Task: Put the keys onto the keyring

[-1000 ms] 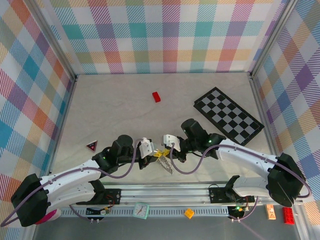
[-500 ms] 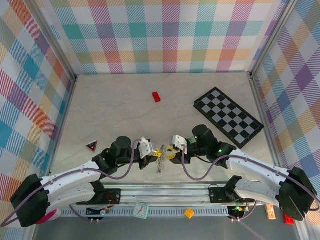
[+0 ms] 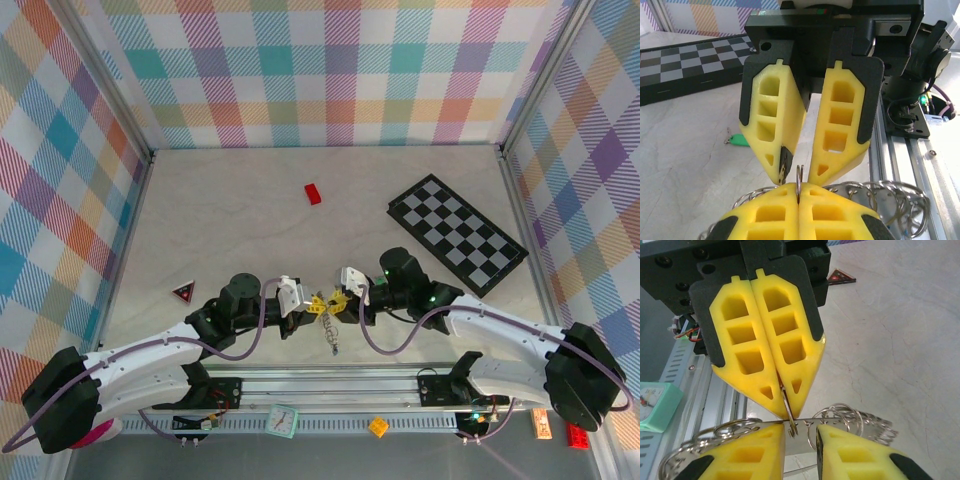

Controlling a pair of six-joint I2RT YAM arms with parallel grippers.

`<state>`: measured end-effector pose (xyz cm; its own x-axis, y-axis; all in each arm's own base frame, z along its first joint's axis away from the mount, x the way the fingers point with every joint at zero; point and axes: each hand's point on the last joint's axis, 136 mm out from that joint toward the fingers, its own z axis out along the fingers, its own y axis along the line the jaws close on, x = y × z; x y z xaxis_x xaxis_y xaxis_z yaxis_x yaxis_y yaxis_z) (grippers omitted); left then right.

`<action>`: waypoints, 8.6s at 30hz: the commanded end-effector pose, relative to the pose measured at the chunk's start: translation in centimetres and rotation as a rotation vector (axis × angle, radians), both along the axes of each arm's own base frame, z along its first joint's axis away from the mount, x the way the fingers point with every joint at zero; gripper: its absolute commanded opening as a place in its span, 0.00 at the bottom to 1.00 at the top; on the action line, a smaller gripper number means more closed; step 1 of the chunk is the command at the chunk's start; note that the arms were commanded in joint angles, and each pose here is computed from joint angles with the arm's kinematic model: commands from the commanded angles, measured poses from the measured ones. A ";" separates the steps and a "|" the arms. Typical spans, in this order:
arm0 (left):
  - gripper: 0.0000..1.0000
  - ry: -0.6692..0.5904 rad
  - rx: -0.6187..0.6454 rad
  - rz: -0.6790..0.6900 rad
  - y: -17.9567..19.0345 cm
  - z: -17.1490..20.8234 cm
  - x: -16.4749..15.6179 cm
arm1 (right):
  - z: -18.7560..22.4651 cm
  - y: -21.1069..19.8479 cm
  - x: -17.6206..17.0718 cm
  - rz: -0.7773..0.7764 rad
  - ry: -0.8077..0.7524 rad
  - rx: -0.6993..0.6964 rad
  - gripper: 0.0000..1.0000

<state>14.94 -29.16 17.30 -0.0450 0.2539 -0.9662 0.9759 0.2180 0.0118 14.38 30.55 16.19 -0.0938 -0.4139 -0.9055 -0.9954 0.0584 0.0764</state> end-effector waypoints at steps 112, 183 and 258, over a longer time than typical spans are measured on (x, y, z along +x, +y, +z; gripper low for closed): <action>0.00 -0.042 0.039 0.194 1.7 1.7 2.7 | -13.6 -12.8 14.6 -0.960 0.431 -1.138 0.10; 0.00 -0.055 0.013 0.177 1.8 2.5 2.3 | 1.2 -3.8 9.7 -0.533 0.316 -0.373 0.00; 0.00 0.150 -0.017 0.244 0.9 2.2 3.3 | 1.6 1.3 3.3 -0.167 -0.300 -0.255 0.00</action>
<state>17.89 -27.50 16.90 -0.2851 0.2547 -0.9241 0.8760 0.4605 -0.1433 17.39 31.28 17.41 0.0615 -0.6411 -0.7650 -0.9515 0.1938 -0.2389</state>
